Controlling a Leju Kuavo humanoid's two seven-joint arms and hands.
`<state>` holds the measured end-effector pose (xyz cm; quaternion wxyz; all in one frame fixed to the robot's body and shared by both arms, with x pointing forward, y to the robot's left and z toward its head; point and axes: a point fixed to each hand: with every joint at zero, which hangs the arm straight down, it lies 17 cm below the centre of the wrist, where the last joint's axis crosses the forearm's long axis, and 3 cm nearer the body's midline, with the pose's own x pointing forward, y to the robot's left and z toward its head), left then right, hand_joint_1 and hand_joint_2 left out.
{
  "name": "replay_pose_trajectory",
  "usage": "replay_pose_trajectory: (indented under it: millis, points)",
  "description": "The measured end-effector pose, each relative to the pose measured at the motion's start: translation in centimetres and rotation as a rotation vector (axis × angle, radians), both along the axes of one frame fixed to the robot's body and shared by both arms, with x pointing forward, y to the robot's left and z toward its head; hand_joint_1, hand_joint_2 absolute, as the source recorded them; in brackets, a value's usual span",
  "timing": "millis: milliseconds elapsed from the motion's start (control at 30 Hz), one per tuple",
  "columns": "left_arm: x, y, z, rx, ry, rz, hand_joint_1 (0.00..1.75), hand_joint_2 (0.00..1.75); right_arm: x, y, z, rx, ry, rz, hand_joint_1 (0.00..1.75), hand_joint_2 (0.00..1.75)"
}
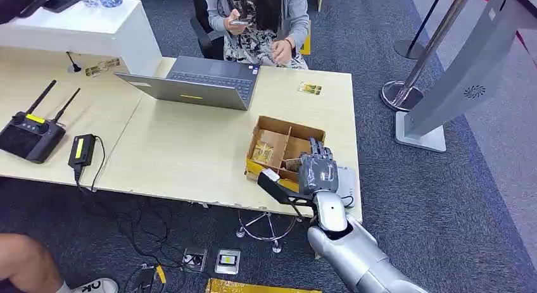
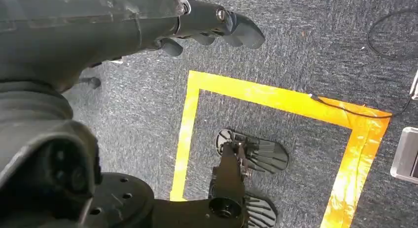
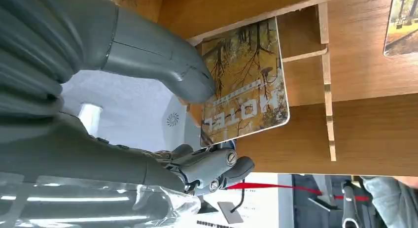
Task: Pass the card to the sensor for recognition and then transmit it.
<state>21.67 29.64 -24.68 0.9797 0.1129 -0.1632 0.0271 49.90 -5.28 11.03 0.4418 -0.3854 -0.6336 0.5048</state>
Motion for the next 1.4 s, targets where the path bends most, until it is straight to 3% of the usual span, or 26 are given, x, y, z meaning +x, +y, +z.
replay_pose_trajectory:
  millis: [1400]
  points:
    - [0.0,0.1,0.0,0.008,0.000,-0.008,0.00,0.00,0.3,0.4,2.9,0.029,-0.100,0.000,1.75,1.75]
